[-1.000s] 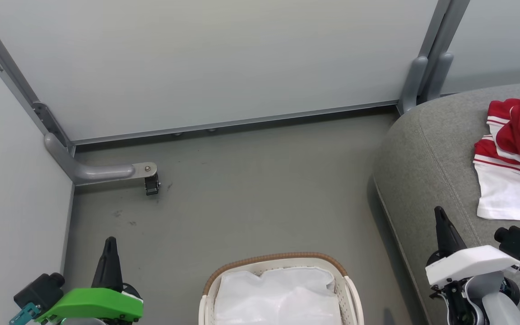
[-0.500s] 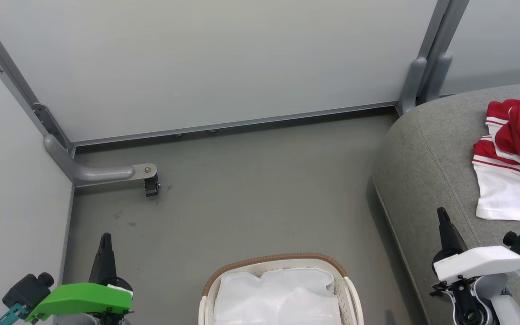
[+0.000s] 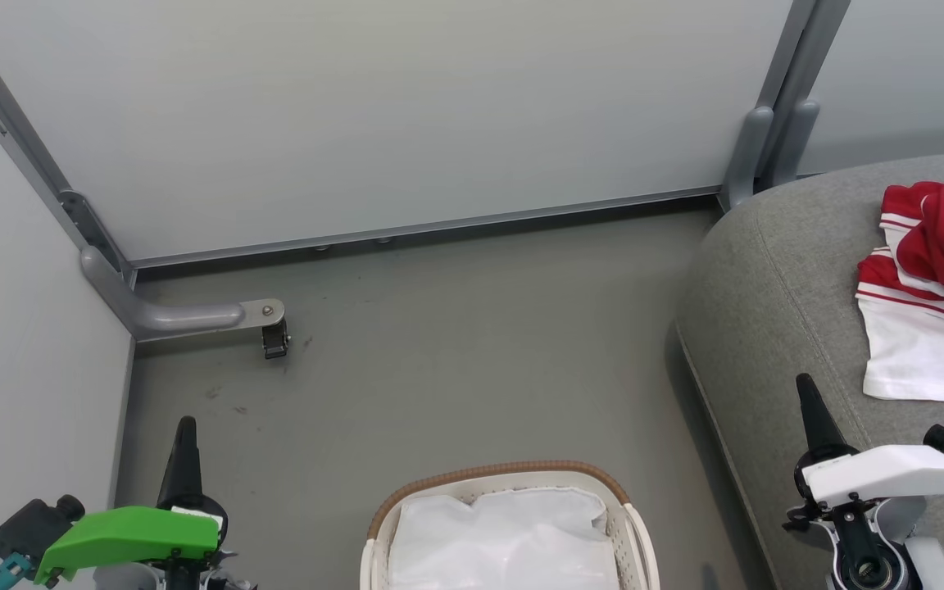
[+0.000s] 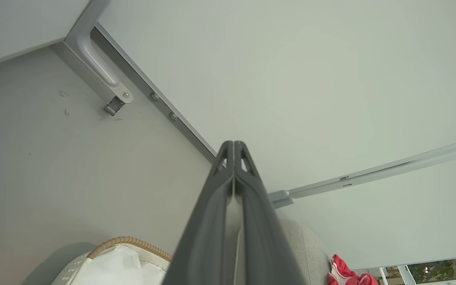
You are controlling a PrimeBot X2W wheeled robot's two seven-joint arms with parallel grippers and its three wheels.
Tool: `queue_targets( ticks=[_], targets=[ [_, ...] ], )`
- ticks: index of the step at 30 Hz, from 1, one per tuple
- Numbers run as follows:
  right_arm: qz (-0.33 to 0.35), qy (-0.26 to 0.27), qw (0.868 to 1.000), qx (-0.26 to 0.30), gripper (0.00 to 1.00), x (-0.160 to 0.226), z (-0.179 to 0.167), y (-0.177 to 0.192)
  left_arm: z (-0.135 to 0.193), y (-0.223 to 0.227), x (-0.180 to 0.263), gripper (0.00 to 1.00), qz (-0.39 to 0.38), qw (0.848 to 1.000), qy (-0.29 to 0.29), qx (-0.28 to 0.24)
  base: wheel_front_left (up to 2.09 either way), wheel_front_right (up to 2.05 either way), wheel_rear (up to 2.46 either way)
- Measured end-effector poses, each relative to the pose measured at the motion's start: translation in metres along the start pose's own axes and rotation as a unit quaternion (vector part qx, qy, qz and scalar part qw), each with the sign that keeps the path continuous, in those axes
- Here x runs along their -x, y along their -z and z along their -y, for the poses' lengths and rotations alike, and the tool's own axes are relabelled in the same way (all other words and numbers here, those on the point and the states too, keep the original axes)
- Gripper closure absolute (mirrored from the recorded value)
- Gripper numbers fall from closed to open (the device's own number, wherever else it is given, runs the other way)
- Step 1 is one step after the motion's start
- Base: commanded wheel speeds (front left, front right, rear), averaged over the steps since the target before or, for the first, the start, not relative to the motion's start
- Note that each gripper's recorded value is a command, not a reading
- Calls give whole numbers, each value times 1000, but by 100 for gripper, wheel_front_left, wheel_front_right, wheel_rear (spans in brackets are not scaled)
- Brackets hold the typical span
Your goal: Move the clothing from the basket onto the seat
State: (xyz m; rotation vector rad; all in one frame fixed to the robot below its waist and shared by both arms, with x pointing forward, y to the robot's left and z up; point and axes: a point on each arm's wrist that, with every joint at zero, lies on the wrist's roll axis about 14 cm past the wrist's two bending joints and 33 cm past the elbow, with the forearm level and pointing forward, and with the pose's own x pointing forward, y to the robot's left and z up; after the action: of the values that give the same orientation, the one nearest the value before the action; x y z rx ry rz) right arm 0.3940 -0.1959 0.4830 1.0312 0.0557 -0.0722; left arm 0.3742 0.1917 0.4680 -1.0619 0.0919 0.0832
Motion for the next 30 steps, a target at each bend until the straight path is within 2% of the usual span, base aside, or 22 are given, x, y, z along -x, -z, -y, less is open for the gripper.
queue_targets(
  ticks=[30],
  targets=[
    [-2,-15,990,-142,100,3,-8,-7,13,-12,-5,100,2,991,20,133,0,0,0]
  ],
)
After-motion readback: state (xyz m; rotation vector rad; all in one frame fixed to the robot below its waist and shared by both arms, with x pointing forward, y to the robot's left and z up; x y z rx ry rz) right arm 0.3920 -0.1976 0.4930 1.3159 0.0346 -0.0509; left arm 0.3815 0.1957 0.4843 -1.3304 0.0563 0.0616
